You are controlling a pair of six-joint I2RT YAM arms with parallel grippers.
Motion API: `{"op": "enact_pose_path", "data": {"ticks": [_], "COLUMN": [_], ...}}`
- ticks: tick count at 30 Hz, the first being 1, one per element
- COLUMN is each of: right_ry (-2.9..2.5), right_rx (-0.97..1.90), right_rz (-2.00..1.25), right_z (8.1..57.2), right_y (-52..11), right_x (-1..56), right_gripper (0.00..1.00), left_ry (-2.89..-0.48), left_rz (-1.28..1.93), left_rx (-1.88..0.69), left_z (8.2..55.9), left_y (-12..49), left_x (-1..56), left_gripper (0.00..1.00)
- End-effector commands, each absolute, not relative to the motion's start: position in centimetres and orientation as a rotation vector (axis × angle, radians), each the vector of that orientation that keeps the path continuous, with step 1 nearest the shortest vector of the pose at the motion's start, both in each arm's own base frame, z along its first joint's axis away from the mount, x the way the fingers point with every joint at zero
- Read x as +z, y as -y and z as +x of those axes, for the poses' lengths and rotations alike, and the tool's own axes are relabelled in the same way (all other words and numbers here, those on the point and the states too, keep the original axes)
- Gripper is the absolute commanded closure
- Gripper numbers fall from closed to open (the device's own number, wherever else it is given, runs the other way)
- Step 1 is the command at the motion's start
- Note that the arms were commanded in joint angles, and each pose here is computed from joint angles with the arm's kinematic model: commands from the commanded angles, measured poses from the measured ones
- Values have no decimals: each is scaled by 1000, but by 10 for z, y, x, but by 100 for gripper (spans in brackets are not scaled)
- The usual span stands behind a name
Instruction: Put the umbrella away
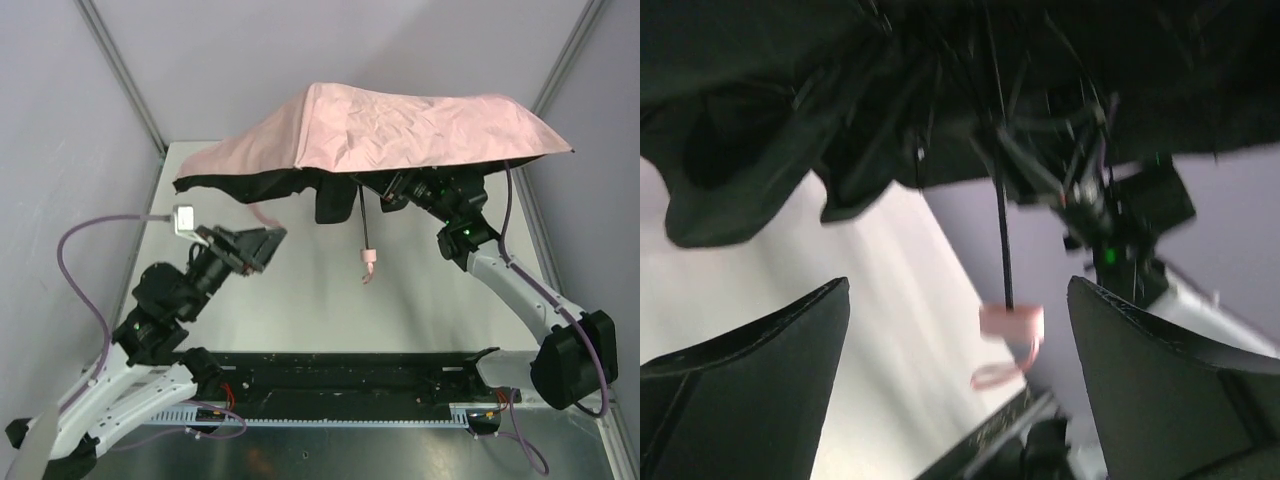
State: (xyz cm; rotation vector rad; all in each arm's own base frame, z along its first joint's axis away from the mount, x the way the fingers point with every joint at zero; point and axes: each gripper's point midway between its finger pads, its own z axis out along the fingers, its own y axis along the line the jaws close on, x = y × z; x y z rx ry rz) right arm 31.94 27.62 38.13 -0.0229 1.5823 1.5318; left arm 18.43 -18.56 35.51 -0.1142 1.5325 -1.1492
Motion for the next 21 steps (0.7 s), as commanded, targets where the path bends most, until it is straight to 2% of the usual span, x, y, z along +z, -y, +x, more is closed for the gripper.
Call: {"op": "enact_pose_path", "data": {"ticks": [1,5,9,12,18,19,21], "right_ry": [-1421,-1417,-1423,-1415,-1432,-1438,-1444], "right_rx": [1581,1582,1582,1579,1574,1577,1581], "right_rz": [-106,-118,-139,-155,-220,-236,-267], "right_z": [288,279,271,264,250,248,243], "right_y": [-270,-272,-273,-272,-281,-284,-290], "right_x": [432,436,437,441,436,434,431], "right_gripper": [100,100,100,100,100,100,100], "left_ry": [-1447,-1349,-1277,-1273,-1227,-1227,-1237], "left_rz": [-423,-518,-515,-520,-469,-453,-417], "left_rx": [-1097,-1095,-1133,-1115,-1040,-1021,-992], "left_z": [227,248,262,273,285,288,290], "left_y": [171,167,175,179,181,182,185], "left_x": [407,435,450,452,462,463,461], "left_gripper": [10,12,3,3,27,34,56]}}
